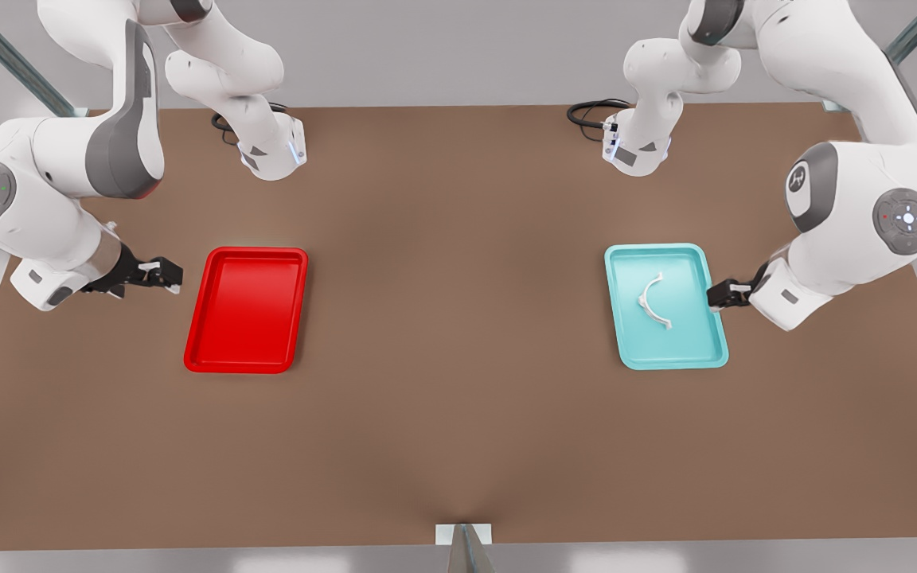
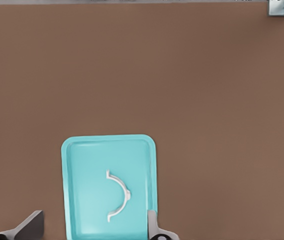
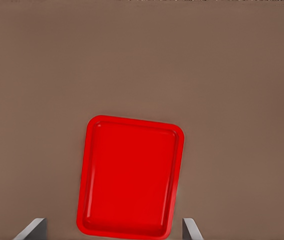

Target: Take the drainage pipe clamp from the left arm, pass it to the right arm, and place it in the plate on the right side

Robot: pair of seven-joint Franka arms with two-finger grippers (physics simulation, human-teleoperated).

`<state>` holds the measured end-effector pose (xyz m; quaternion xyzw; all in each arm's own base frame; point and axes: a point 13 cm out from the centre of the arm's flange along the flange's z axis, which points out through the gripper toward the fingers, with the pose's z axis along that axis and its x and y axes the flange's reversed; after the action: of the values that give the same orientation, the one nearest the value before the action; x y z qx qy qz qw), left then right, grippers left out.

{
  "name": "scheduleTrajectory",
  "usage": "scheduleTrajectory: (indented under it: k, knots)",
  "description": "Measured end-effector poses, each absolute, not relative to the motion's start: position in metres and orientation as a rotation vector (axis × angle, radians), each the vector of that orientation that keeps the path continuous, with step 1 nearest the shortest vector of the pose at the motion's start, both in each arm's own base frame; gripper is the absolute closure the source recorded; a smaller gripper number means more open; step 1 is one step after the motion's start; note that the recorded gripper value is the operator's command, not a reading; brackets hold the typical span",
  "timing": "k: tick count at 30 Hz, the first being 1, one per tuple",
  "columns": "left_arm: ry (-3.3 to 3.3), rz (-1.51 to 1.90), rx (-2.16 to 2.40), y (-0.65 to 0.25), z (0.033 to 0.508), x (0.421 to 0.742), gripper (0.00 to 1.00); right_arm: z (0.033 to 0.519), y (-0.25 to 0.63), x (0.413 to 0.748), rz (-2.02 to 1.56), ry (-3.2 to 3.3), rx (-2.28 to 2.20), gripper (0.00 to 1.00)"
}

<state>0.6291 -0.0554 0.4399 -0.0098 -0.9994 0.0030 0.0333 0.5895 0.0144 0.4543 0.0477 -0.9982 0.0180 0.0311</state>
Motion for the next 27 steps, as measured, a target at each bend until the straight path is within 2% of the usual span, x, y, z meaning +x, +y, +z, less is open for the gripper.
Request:
scheduleTrajectory:
  k: [2,4,7,9,14,17,27]
  knots:
    - [-3.077,-0.001,-0.032,-0.058,0.428,0.636,0.00,0.455,0.014,0.591,0.056,-3.079,0.153,0.00]
    - [-3.027,-0.016,0.045,-0.057,0.380,0.637,0.00,0.455,0.015,0.591,0.056,-3.082,0.159,0.00]
    - [-2.933,-0.051,0.235,-0.064,0.283,0.600,0.00,0.455,0.015,0.592,0.056,-3.084,0.166,0.00]
    - [-2.902,-0.068,0.407,-0.060,0.232,0.562,0.00,0.455,0.015,0.592,0.056,-3.085,0.170,0.00]
    - [-2.867,-0.078,0.897,-0.029,0.150,0.516,0.00,0.455,0.015,0.593,0.055,-3.087,0.178,0.00]
    - [-2.827,-0.072,1.154,-0.009,0.112,0.501,0.00,0.455,0.015,0.593,0.055,-3.087,0.182,0.00]
    - [-2.700,-0.056,1.594,-0.017,0.047,0.504,0.02,0.456,0.015,0.593,0.055,-3.088,0.190,0.00]
